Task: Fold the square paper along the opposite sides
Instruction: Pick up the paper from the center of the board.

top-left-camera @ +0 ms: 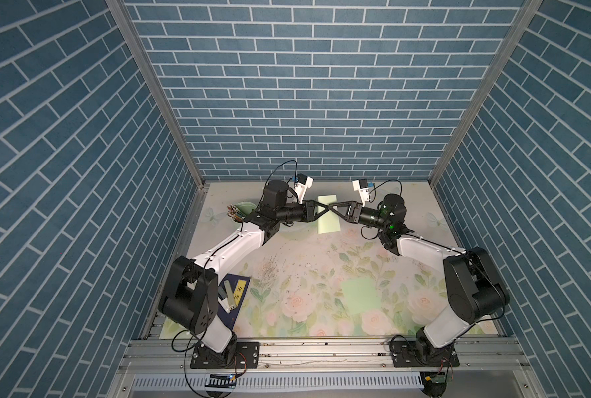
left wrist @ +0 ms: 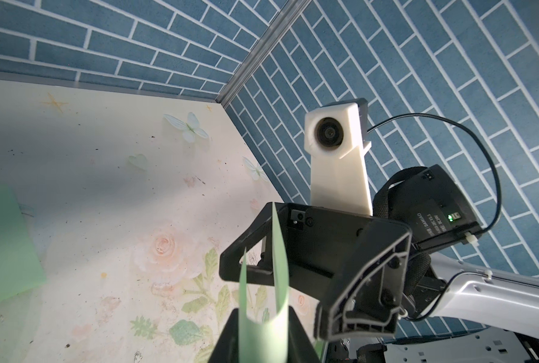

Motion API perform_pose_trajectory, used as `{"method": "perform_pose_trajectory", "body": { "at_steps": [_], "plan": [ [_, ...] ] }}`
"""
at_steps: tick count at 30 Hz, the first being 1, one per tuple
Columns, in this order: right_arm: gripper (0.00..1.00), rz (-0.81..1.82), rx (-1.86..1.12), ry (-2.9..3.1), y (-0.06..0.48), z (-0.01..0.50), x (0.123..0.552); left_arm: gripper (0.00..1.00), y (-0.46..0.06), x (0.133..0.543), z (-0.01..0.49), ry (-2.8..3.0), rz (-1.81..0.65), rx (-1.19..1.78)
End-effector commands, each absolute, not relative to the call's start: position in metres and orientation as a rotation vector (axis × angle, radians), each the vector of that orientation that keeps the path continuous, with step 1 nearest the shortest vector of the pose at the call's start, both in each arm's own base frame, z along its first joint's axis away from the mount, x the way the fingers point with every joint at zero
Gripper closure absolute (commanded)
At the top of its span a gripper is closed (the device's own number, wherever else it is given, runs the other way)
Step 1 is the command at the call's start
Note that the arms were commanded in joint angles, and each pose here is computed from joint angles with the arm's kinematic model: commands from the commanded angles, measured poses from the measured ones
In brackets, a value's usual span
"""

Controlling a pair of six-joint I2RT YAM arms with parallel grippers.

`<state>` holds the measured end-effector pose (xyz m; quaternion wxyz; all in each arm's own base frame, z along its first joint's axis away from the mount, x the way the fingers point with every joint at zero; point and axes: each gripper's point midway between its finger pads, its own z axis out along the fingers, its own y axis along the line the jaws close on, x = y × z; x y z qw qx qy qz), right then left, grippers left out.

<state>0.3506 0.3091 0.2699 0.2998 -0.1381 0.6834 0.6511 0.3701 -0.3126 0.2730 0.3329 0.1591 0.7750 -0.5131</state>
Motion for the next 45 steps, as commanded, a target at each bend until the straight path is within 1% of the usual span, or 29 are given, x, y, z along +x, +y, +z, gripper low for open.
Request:
{"method": "perform_pose_trajectory", "body": {
  "at_steps": [1, 5, 6, 9, 12, 14, 16, 17, 19, 22, 25, 27, 28, 32, 39, 40, 41, 43, 45],
  "plan": [
    [0.46, 1.796, -0.399, 1.763, 0.312, 0.281, 0.341, 0.76, -0.312, 0.372, 0.288, 1.973, -1.331, 0.447],
    [0.7, 1.791, -0.39, 1.772, 0.31, 0.279, 0.342, 0.76, -0.31, 0.374, 0.289, 1.976, -1.32, 0.444],
    [0.74, 1.785, -0.388, 1.778, 0.31, 0.277, 0.343, 0.76, -0.309, 0.375, 0.289, 1.977, -1.314, 0.443],
    [0.83, 1.749, -0.381, 1.804, 0.308, 0.272, 0.346, 0.75, -0.298, 0.38, 0.287, 1.977, -1.296, 0.417],
    [0.94, 1.723, -0.378, 1.805, 0.306, 0.274, 0.348, 0.74, -0.29, 0.385, 0.287, 1.976, -1.279, 0.398],
    [0.95, 1.705, -0.384, 1.806, 0.306, 0.276, 0.349, 0.73, -0.289, 0.386, 0.289, 1.97, -1.273, 0.395],
    [1.0, 1.687, -0.387, 1.808, 0.305, 0.277, 0.352, 0.71, -0.288, 0.387, 0.29, 1.967, -1.274, 0.394],
    [1.0, 1.681, -0.39, 1.807, 0.305, 0.278, 0.352, 0.67, -0.288, 0.387, 0.293, 1.961, -1.275, 0.397],
    [1.0, 1.675, -0.404, 1.792, 0.305, 0.283, 0.352, 0.49, -0.287, 0.386, 0.296, 1.954, -1.28, 0.394],
    [1.0, 1.687, -0.462, 1.734, 0.306, 0.301, 0.345, 0.27, -0.276, 0.387, 0.303, 1.913, -1.341, 0.353],
    [1.0, 1.689, -0.517, 1.672, 0.304, 0.321, 0.337, 0.1, -0.266, 0.385, 0.308, 1.864, -1.439, 0.311],
    [1.0, 1.689, -0.547, 1.64, 0.304, 0.33, 0.334, 0.02, -0.264, 0.382, 0.31, 1.841, -1.475, 0.304],
    [1.0, 1.688, -0.551, 1.637, 0.304, 0.33, 0.334, 0.0, -0.264, 0.38, 0.312, 1.828, -1.493, 0.304],
    [1.0, 1.69, -0.552, 1.636, 0.306, 0.331, 0.342, 0.0, -0.269, 0.372, 0.315, 1.791, -1.554, 0.318],
    [1.0, 1.629, -0.533, 1.659, 0.304, 0.329, 0.358, 0.01, -0.27, 0.362, 0.314, 1.786, -1.567, 0.335],
    [1.0, 1.619, -0.524, 1.669, 0.303, 0.327, 0.361, 0.05, -0.27, 0.36, 0.314, 1.782, -1.567, 0.338],
    [1.0, 1.613, -0.517, 1.676, 0.302, 0.326, 0.364, 0.11, -0.27, 0.358, 0.316, 1.776, -1.566, 0.342],
    [1.0, 1.606, -0.509, 1.689, 0.302, 0.324, 0.369, 0.3, -0.269, 0.356, 0.316, 1.776, -1.559, 0.346],
    [1.0, 1.584, -0.505, 1.71, 0.301, 0.32, 0.374, 0.53, -0.267, 0.359, 0.311, 1.811, -1.529, 0.328]
  ]
}}
